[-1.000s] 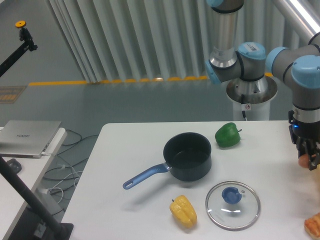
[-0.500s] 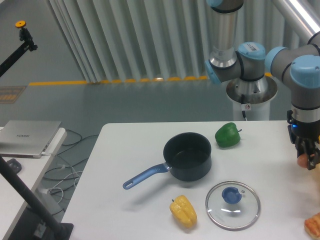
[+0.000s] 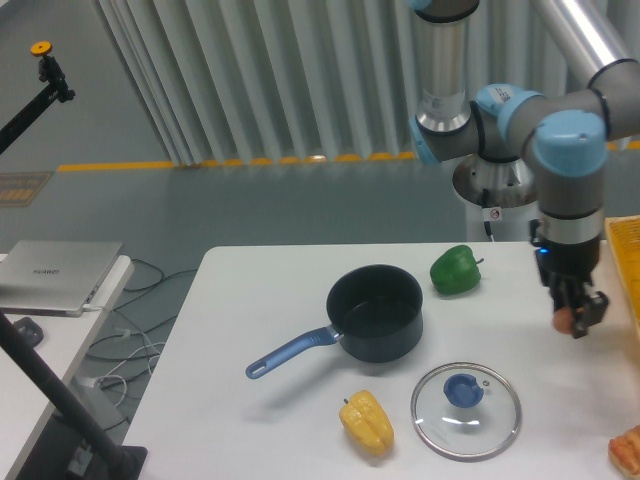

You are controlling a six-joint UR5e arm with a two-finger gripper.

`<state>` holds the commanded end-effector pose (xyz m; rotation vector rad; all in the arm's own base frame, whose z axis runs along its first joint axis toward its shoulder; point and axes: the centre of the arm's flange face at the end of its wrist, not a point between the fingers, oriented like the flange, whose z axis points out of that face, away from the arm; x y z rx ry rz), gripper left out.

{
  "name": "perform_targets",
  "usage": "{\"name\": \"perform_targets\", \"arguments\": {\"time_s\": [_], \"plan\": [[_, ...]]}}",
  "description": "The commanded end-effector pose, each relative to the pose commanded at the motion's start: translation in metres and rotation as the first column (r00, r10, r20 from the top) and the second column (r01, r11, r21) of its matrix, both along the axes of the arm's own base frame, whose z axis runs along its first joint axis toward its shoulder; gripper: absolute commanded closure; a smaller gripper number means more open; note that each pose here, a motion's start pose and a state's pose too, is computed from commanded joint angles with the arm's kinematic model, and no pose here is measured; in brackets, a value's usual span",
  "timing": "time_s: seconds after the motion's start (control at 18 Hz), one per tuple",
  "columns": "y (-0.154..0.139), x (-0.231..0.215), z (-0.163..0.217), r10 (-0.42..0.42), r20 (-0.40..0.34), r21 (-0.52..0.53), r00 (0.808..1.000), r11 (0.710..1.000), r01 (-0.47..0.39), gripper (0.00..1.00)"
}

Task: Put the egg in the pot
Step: 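Carry the held egg over to above the dark blue saucepan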

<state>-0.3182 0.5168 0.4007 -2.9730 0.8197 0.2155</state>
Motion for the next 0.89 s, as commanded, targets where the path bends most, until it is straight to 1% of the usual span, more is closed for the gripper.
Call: {"name": "perform_targets", "arguments": {"time_s": [0.17, 0.39, 0.61, 0.78, 0.89], "plan": [[0.015, 0.028, 0.002, 0.016, 0.003, 0.010, 1.000, 1.000, -0.016, 0.63], [0.027, 0.061, 0.012, 0.044, 0.003, 0.032, 0.999, 0.999, -0.044, 0.63], [0.048, 0.111, 0.011, 0.060, 0.009, 0.037, 0.998, 0.998, -0.060, 0.63], [0.059, 0.157, 0.007, 0.027, 0.027, 0.001, 0.999, 1.000, -0.027, 0.63], [0.062, 0.181, 0.004, 0.021, 0.037, -0.023, 0.999, 1.000, -0.020, 0.63]]}}
